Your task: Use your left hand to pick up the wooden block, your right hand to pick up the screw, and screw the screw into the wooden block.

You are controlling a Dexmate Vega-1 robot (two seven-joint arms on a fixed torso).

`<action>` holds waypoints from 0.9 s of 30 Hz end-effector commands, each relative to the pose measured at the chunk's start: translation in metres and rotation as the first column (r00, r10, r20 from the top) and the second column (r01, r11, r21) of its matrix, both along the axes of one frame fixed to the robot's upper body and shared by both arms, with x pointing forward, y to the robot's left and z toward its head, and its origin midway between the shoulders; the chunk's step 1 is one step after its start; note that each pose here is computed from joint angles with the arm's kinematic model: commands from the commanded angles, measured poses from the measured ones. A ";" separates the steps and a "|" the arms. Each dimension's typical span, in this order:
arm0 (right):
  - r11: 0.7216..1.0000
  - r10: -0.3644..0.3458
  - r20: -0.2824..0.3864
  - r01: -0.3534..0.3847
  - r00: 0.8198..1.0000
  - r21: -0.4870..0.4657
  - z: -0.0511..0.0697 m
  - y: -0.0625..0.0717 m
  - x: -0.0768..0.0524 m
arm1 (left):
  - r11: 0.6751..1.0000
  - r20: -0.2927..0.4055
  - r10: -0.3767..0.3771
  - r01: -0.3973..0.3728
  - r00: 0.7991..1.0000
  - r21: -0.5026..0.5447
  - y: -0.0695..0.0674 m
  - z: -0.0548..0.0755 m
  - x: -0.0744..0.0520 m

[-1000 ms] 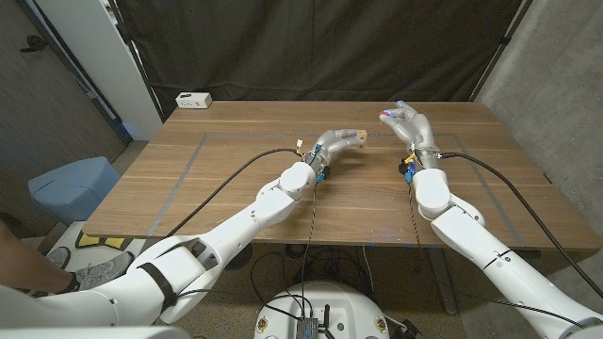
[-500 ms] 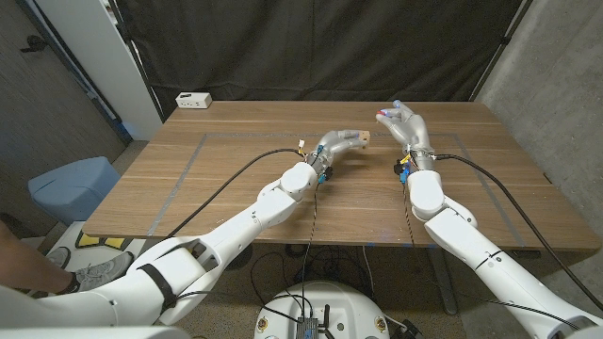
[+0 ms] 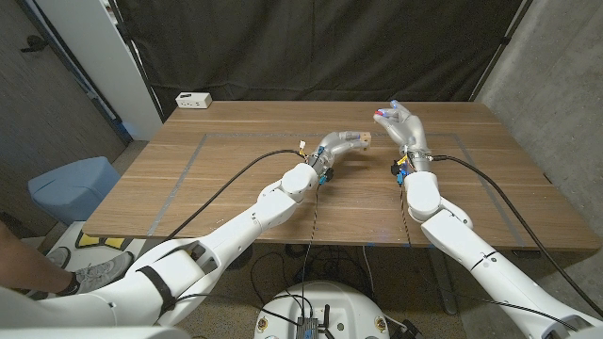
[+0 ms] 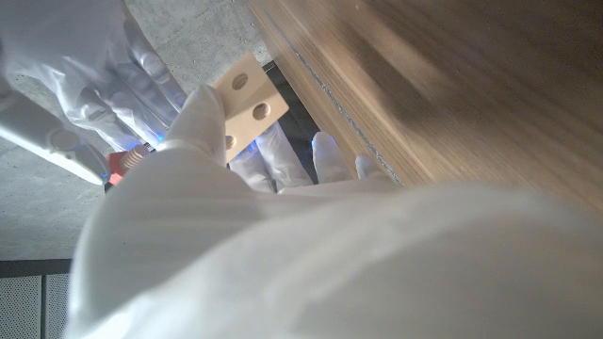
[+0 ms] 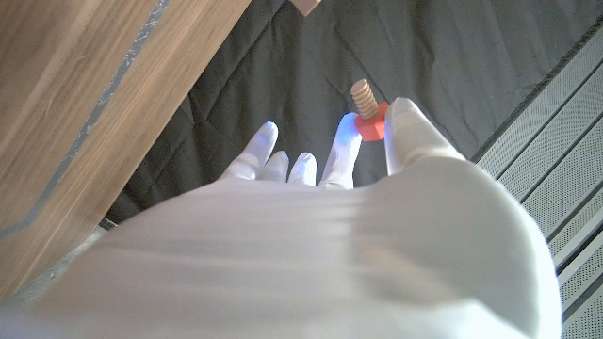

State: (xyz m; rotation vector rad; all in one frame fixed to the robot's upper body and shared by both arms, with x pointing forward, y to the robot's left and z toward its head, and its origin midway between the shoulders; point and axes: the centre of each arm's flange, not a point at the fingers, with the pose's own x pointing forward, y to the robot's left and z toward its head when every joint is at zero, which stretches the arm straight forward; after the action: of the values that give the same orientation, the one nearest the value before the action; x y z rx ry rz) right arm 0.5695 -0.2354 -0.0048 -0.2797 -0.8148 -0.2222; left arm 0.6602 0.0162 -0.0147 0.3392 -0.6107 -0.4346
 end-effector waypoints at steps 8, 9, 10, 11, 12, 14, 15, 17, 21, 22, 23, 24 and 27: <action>1.000 0.031 -0.003 -0.031 1.000 0.000 -0.005 0.005 -0.002 | 1.000 -0.022 -0.009 0.009 1.000 -0.008 -0.002 -0.002 -0.001; 0.999 0.033 -0.004 -0.033 0.999 0.000 -0.006 0.005 -0.002 | 1.000 -0.023 -0.010 0.010 1.000 -0.008 -0.002 -0.002 -0.001; 0.999 0.033 -0.004 -0.033 0.999 0.000 -0.006 0.005 -0.002 | 1.000 -0.023 -0.010 0.009 1.000 -0.008 -0.002 -0.002 -0.001; 0.999 0.036 -0.004 -0.036 0.999 -0.008 -0.006 0.006 -0.001 | 1.000 -0.024 -0.011 0.011 1.000 -0.007 -0.001 -0.002 -0.002; 0.999 0.036 -0.007 -0.036 0.999 0.003 -0.006 0.007 -0.001 | 1.000 -0.025 -0.012 0.012 1.000 -0.007 -0.001 -0.003 -0.002; 0.999 0.038 -0.006 -0.038 0.999 -0.002 -0.005 0.007 -0.001 | 1.000 -0.025 -0.012 0.012 1.000 -0.007 -0.001 -0.003 -0.002; 0.999 0.039 -0.007 -0.039 0.999 -0.002 -0.005 0.008 0.000 | 1.000 -0.025 -0.012 0.012 1.000 -0.007 -0.001 -0.003 -0.002; 0.999 0.043 -0.006 -0.043 0.999 -0.010 -0.005 0.008 0.000 | 1.000 -0.025 -0.013 0.013 1.000 -0.005 -0.001 -0.002 -0.002; 0.999 0.045 -0.009 -0.045 0.999 -0.007 -0.005 0.009 0.001 | 1.000 -0.024 -0.015 0.015 1.000 -0.004 -0.001 -0.002 -0.002; 0.999 0.044 -0.010 -0.044 0.999 -0.005 -0.005 0.010 0.001 | 1.000 -0.024 -0.015 0.015 1.000 -0.003 -0.001 -0.002 -0.002; 0.999 0.046 -0.008 -0.046 0.999 -0.010 -0.005 0.010 0.002 | 1.000 -0.023 -0.014 0.014 1.000 -0.003 -0.002 -0.002 -0.002; 0.999 0.046 -0.008 -0.046 0.999 -0.010 -0.005 0.010 0.002 | 1.000 -0.023 -0.015 0.015 1.000 -0.003 -0.002 -0.002 -0.002; 0.999 0.043 -0.010 -0.043 0.999 -0.007 -0.005 0.010 0.003 | 1.000 -0.023 -0.016 0.016 1.000 0.000 -0.002 -0.002 -0.002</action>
State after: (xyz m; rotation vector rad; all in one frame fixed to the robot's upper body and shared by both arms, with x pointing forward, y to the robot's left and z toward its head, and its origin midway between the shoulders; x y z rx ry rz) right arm 0.5696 -0.2275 -0.0096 -0.2699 -0.8141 -0.1816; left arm 0.6586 0.0148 -0.0165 0.3268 -0.5933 -0.4477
